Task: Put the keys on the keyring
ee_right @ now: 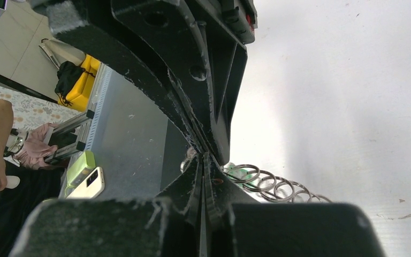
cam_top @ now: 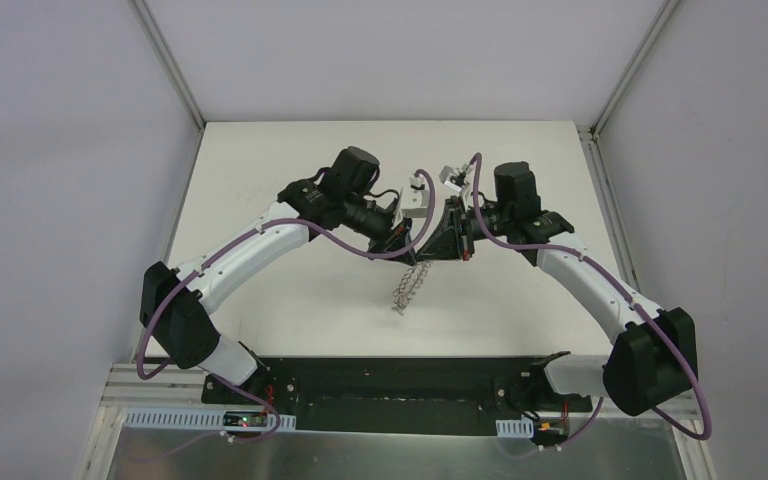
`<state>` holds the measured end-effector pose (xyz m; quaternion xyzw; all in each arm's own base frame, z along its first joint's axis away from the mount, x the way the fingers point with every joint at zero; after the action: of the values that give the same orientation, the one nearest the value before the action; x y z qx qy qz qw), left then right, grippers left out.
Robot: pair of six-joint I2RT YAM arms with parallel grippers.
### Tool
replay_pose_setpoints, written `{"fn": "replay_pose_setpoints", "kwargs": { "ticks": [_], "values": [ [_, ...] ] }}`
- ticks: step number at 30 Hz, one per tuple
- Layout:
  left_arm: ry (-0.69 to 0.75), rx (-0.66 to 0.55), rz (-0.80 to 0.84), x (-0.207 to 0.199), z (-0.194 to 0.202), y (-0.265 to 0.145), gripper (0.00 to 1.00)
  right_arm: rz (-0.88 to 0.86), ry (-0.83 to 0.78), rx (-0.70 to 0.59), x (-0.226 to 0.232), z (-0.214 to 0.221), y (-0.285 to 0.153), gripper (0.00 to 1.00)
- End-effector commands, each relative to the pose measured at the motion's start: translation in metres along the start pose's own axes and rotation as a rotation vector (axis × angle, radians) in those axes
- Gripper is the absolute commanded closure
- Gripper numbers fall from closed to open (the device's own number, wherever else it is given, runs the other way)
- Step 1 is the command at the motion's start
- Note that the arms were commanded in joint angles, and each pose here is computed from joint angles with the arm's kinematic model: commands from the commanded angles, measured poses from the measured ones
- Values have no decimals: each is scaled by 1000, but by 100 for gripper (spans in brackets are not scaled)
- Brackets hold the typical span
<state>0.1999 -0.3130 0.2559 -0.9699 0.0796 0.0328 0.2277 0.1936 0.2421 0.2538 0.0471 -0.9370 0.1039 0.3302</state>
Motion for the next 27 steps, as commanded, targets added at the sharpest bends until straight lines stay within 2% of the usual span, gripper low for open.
{"fn": "replay_pose_setpoints", "kwargs": {
  "ticks": [1, 2, 5, 11, 16, 22, 24, 27],
  "values": [
    [17, -41, 12, 0, -16, -3, 100, -19, -50, -20, 2, -9, -2, 100],
    [0, -45, 3, 2, -16, -3, 100, -15, -50, -22, 2, -10, -3, 100],
    [-79, -104, -22, 7, -20, -7, 100, 6, -60, -37, 2, -14, -6, 88],
    [-218, -344, -56, 25, -41, -22, 100, 58, -77, -84, 3, -23, -16, 70],
    [-275, -471, -6, 21, -50, -23, 100, 73, -83, -109, 0, -28, -17, 62],
    [-274, -545, 23, 20, -57, -24, 100, 83, -90, -126, -1, -32, -21, 62],
    [-276, -546, 25, 20, -56, -23, 100, 84, -92, -130, 0, -32, -22, 65],
    [-278, -551, 23, 21, -54, -23, 100, 81, -97, -134, 1, -32, -24, 76]
  ]
}}
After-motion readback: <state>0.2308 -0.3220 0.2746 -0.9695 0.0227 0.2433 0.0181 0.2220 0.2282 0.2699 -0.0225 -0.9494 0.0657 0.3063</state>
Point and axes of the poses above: each gripper's point midway between its finger pads, its own y axis out along the fingers, its own x axis along the line the jaws close on, z = x × y, the point moved 3 cm from there along -y, back along the fingers, and after that the axes turned 6 degrees about y, right-handed, at the moved point
